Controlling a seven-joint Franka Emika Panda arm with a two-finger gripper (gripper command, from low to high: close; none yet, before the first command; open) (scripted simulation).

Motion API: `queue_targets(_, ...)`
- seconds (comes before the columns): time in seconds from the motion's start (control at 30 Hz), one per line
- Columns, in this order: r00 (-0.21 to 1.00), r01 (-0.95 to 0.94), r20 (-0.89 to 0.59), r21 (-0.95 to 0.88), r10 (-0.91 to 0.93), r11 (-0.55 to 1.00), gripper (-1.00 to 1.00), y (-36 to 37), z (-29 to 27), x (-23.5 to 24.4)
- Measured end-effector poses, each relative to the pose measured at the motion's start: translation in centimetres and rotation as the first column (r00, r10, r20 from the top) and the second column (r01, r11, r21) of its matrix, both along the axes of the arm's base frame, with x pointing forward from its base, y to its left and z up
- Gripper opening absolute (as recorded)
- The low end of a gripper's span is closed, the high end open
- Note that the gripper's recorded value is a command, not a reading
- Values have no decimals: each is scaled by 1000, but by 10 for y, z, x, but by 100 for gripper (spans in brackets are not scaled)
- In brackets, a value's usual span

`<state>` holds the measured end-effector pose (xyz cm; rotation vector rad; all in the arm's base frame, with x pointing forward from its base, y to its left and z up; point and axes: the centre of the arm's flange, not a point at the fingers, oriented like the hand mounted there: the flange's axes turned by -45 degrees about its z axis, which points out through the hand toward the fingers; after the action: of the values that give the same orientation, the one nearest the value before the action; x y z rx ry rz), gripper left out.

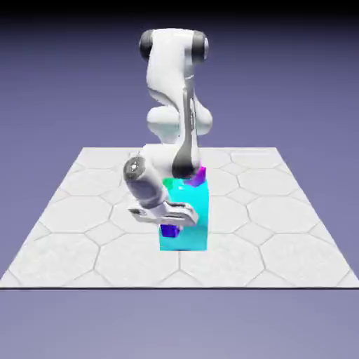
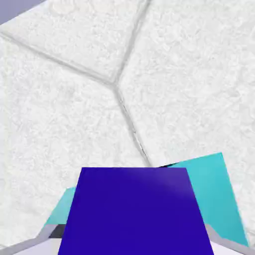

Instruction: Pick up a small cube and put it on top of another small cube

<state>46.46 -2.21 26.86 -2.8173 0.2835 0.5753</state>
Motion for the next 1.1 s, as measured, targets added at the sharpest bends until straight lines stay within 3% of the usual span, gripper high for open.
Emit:
queue_targets(0.17,973,-229,34,-33,230,973,-100,49,75,-17)
queue_targets(0.57,984,137,-96,-145,-152,980,-100,-2,173,-131)
queue_targets(0.67,935,319,-99,-184,-340,930,-100,-58,182,-151)
queue_targets(0.87,935,319,-99,-184,-340,930,-100,-45,120,-170)
queue_targets(0.9,935,319,-99,-184,-340,930,100,-45,118,-170)
queue_targets(1.1,935,318,-99,-186,-339,930,100,-55,168,-155)
